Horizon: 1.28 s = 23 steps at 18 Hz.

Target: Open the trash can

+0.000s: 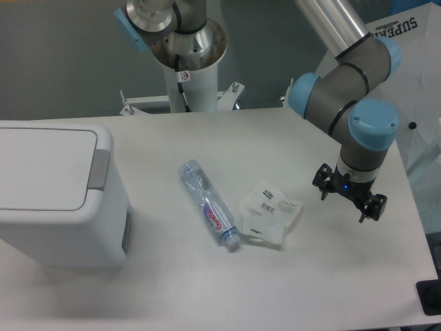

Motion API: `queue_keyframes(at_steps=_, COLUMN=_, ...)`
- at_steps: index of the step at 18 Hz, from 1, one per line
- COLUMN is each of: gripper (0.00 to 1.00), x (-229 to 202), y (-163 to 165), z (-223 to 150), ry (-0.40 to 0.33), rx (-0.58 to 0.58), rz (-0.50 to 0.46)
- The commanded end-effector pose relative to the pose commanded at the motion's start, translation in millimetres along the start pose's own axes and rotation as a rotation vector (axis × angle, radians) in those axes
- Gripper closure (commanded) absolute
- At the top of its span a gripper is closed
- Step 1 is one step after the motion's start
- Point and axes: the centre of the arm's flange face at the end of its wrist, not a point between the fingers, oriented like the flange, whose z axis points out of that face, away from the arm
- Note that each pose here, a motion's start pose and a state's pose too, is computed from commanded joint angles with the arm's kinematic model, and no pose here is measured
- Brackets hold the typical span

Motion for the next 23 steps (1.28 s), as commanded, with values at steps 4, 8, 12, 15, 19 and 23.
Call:
queue_keyframes(at_steps=4, gripper=0.0, x=0, y=0, z=-1, ry=-0.002, rx=0.0, rz=0.0)
queue_keyframes(at_steps=8, gripper=0.0, x=-1, y=1, z=0, ry=0.007, rx=0.031, rz=-0.008)
queue_keyframes(at_steps=12, gripper=0.0, x=9, y=5, z=-2, ry=0.015, rx=0.03, rz=-0.032)
queue_keyframes(at_steps=15, gripper=0.0, x=15, y=-2, z=-15, ry=-0.001, rx=0.032, rz=-0.077)
queue_keyframes(at_steps=19, gripper=0.0, x=20, y=-9, z=-28, ry=-0.021, rx=0.038, rz=-0.069)
queue_keyframes(at_steps=23, gripper=0.0, x=29, y=-34, z=-29, ry=-0.026, rx=0.049, rz=-0.135)
